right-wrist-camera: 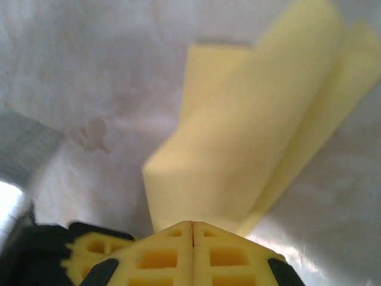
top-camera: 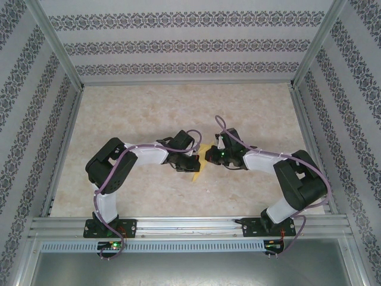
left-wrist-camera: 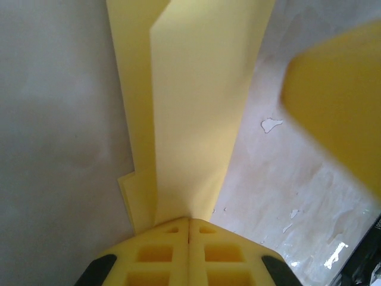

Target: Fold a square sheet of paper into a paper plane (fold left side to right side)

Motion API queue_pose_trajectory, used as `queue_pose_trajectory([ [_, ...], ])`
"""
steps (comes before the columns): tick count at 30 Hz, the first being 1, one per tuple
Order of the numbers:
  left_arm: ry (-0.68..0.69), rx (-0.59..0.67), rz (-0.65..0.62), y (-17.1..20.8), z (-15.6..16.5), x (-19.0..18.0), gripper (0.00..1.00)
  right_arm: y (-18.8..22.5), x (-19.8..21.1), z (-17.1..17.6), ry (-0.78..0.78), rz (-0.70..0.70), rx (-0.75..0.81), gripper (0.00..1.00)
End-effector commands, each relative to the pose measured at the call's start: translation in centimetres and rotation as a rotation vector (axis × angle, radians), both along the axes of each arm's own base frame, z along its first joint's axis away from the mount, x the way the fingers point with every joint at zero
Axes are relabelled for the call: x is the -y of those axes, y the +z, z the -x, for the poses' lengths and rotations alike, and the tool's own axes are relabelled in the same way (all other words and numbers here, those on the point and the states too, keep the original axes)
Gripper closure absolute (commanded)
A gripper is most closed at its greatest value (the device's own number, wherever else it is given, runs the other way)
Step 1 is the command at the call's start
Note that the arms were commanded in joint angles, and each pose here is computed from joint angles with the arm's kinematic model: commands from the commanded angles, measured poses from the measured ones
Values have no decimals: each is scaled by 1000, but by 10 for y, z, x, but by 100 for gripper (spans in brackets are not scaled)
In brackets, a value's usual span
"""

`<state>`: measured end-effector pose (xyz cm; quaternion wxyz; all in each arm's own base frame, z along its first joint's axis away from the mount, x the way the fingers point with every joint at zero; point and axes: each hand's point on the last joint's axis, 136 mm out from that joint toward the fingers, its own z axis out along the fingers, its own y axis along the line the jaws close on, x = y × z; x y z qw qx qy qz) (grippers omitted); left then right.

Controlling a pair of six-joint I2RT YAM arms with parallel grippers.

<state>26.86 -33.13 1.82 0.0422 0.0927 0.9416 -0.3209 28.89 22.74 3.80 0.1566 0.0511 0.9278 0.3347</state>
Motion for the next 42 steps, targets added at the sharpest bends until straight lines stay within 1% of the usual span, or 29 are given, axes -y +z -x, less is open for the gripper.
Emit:
queue_pose_trajectory([
  [1, -11, -74, -205, -42, 22, -31, 96, 1, -9, 7, 1, -35, 5, 100],
  [8, -17, -78, -225, -44, 23, -30, 96, -1, -20, 7, 4, -64, 5, 100],
  [14, -14, -77, -232, -44, 23, -31, 97, -14, -22, 8, -2, -55, -28, 100],
  [18, -13, -81, -242, -45, 23, -32, 97, -26, -16, 9, -13, -15, -46, 100],
  [26, -16, -89, -291, -50, 25, -40, 97, -37, 3, 5, -17, 91, -25, 100],
  [32, -21, -93, -322, -55, 27, -46, 97, -37, 15, -6, -41, 98, -12, 100],
  [42, -23, -95, -336, -58, 27, -49, 97, -34, 32, -27, -81, 103, 0, 100],
])
